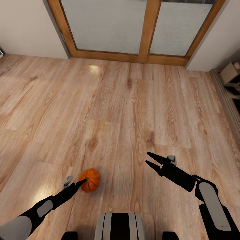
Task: Place each of the two pumpkins and all three candles from the living room inside a cabinet in the living room (use any cabinet), then make sure every cabinet is closed, and position the cauldron so it is next to a table in the living room.
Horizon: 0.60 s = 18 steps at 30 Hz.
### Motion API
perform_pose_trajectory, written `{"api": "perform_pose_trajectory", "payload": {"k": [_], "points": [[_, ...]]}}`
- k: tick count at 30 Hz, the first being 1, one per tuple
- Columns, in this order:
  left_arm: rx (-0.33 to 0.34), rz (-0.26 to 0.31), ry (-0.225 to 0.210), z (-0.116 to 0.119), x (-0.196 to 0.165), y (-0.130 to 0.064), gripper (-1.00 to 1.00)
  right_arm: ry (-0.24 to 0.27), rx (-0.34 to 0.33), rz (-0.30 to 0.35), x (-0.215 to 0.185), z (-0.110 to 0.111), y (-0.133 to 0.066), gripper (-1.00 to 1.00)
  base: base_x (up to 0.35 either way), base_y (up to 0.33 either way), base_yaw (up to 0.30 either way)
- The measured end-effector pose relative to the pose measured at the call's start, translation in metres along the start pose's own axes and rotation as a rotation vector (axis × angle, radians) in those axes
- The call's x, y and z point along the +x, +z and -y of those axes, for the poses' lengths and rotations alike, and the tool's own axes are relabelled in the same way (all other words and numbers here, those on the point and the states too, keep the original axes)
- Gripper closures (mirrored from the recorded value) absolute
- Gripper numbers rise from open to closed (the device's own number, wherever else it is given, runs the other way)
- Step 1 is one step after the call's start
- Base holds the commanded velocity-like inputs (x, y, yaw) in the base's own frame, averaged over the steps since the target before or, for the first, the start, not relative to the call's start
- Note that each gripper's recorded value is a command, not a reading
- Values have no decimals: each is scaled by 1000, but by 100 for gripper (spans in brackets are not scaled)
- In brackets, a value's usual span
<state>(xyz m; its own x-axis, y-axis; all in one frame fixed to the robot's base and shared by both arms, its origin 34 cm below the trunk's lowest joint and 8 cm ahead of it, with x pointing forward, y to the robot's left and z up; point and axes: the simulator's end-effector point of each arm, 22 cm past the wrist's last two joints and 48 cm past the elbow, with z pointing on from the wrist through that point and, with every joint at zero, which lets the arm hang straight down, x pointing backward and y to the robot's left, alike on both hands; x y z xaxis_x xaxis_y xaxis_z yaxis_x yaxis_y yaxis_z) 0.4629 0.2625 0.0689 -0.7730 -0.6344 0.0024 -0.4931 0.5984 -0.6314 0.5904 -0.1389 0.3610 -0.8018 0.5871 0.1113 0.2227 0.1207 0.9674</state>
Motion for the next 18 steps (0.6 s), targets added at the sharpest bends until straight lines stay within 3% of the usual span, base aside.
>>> {"api": "perform_pose_trajectory", "payload": {"k": [7, 18], "points": [[6, -10, 6, 1, 3, 0, -100, 0, 1, 2, -1, 0, -1, -100, 1, -108, 0], [1, 1, -3, 0, 0, 0, -100, 0, 1, 5, -2, 0, -1, -100, 0, -12, 0]]}}
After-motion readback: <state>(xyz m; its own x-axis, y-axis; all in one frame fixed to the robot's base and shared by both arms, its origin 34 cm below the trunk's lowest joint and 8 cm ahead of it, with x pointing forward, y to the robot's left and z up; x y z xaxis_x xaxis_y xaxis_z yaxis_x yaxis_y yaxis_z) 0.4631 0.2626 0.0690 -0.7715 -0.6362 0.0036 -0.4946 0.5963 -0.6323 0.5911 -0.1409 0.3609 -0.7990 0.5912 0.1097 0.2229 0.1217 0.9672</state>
